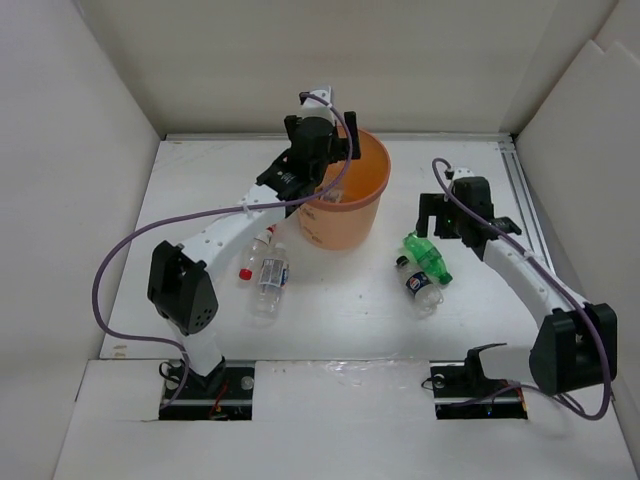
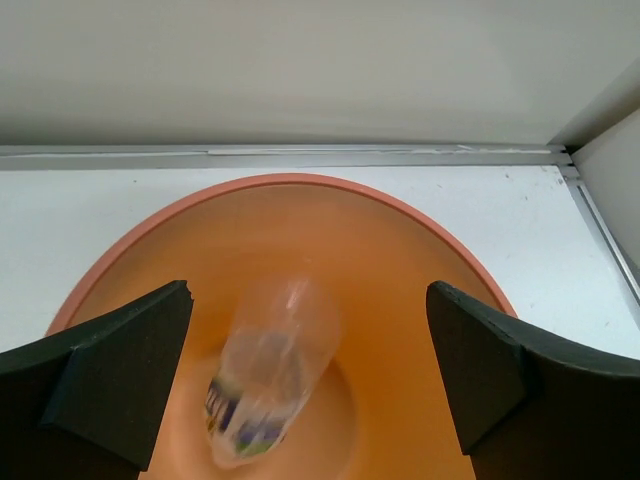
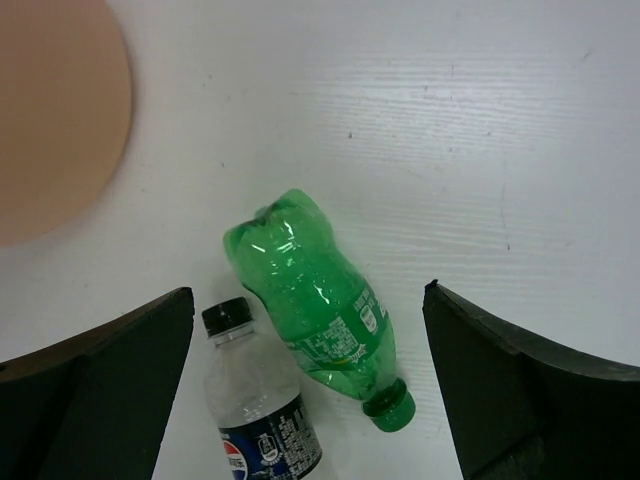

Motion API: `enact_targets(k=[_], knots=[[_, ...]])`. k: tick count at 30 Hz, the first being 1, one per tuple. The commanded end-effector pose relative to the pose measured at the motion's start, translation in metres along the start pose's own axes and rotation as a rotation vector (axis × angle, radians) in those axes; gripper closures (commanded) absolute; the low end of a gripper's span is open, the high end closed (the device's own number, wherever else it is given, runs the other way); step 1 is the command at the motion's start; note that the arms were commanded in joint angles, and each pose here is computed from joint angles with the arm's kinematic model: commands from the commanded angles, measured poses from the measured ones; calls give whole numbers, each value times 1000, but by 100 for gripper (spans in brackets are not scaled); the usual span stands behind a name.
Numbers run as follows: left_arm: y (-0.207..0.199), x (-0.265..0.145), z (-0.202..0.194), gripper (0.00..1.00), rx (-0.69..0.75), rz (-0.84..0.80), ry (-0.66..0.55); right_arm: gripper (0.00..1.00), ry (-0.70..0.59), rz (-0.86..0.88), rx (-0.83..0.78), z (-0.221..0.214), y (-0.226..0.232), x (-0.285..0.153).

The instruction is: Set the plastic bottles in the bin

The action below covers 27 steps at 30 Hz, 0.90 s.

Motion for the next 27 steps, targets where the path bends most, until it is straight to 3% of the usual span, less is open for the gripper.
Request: enact_targets(k=[1,9,12,13,16,17,19,20,21,22,26,27], knots=[[-14,-27,50,0,-77,-93,-95,0,-20,-35,-8,-1,-5,8],[-21,-73,76,0,-95,-212,-102,0,81,-1,6,-30,0,54],[-30,-105,85,0,-96,-287,-98,5,142,8,15,-46,1,75],[-28,-112,89,0,-86,-289,-107,14,165,18,16,-53,2,82],[-23,-136,89,0,-94,-338,-95,24,182,18,44,-54,3,84],[-22,-142,88,0,-102,-351,-93,32,181,12,51,-53,0,84],[-13,-157,87,0,-106,-354,-103,40,171,7,66,-50,-2,83],[-11,-162,86,0,-115,-355,-102,67,162,9,76,-47,-5,81],[-8,-172,92,0,-124,-365,-128,87,170,8,76,-49,-5,80],[-5,-173,84,0,-128,-360,-112,100,155,-7,93,-45,-13,78],[-12,-177,73,0,-123,-432,-96,100,93,-69,128,-27,-24,51],[-15,-174,71,0,-121,-442,-91,100,22,-73,138,-8,-23,34]])
Point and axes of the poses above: each gripper's point midway between its finger pads, its own x axis out along the fingers, its own y axis along the line the jaws close on, z = x × y, the point moved 5 cm from there along -x, back along the fingers
